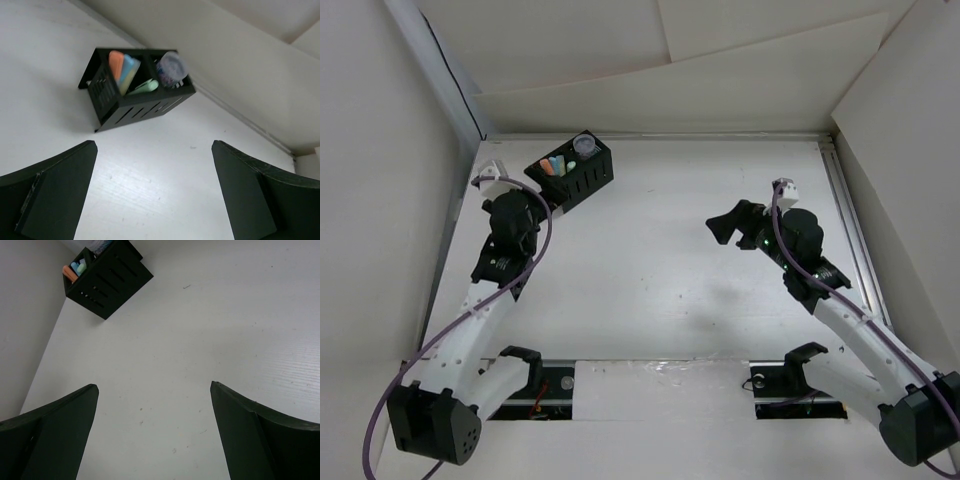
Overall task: Sort the stationery into containers
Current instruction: Reset both arms
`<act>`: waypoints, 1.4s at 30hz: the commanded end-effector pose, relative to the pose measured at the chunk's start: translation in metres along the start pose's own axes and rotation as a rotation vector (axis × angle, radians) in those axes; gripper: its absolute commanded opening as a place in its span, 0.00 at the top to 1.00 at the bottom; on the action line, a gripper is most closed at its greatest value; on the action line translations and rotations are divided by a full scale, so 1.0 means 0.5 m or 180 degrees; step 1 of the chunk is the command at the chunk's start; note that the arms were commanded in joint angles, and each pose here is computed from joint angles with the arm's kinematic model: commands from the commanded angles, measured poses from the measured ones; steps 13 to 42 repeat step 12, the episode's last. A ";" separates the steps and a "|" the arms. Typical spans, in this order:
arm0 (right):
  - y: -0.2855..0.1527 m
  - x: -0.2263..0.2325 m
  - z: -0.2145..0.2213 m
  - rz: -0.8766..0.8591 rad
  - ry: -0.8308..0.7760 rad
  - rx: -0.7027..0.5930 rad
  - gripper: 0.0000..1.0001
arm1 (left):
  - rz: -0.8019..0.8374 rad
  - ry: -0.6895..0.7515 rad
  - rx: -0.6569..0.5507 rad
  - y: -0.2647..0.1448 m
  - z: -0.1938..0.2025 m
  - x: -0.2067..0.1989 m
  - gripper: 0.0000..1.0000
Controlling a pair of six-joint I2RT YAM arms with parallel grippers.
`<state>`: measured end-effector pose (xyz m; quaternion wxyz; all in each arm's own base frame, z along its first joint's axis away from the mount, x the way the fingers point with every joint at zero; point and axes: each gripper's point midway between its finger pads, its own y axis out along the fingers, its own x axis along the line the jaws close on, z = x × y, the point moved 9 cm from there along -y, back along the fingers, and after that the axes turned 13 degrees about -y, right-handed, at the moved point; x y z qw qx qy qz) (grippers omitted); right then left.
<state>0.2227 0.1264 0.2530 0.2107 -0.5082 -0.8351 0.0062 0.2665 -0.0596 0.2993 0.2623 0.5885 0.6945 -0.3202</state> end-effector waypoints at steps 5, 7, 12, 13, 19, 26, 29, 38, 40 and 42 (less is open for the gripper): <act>-0.006 0.019 -0.041 -0.0127 -0.0079 -0.0257 0.00 | -0.0195 0.0053 0.0009 -0.035 0.008 0.043 0.00; -0.006 0.018 -0.042 -0.0099 -0.0077 -0.0267 0.00 | -0.0224 0.0067 0.0032 -0.037 0.007 0.043 0.00; -0.002 0.022 -0.036 -0.0143 -0.0080 -0.0215 0.00 | -0.0239 0.0100 0.0008 -0.047 0.004 0.048 0.00; -0.002 0.022 -0.036 -0.0143 -0.0080 -0.0215 0.00 | -0.0239 0.0100 0.0008 -0.047 0.004 0.048 0.00; -0.002 0.022 -0.036 -0.0143 -0.0080 -0.0215 0.00 | -0.0239 0.0100 0.0008 -0.047 0.004 0.048 0.00; -0.002 0.022 -0.036 -0.0143 -0.0080 -0.0215 0.00 | -0.0239 0.0100 0.0008 -0.047 0.004 0.048 0.00; -0.002 0.022 -0.036 -0.0143 -0.0080 -0.0215 0.00 | -0.0239 0.0100 0.0008 -0.047 0.004 0.048 0.00; -0.002 0.022 -0.036 -0.0143 -0.0080 -0.0215 0.00 | -0.0239 0.0100 0.0008 -0.047 0.004 0.048 0.00; -0.002 0.022 -0.036 -0.0143 -0.0080 -0.0215 0.00 | -0.0239 0.0100 0.0008 -0.047 0.004 0.048 0.00; -0.002 0.022 -0.036 -0.0143 -0.0080 -0.0215 0.00 | -0.0239 0.0100 0.0008 -0.047 0.004 0.048 0.00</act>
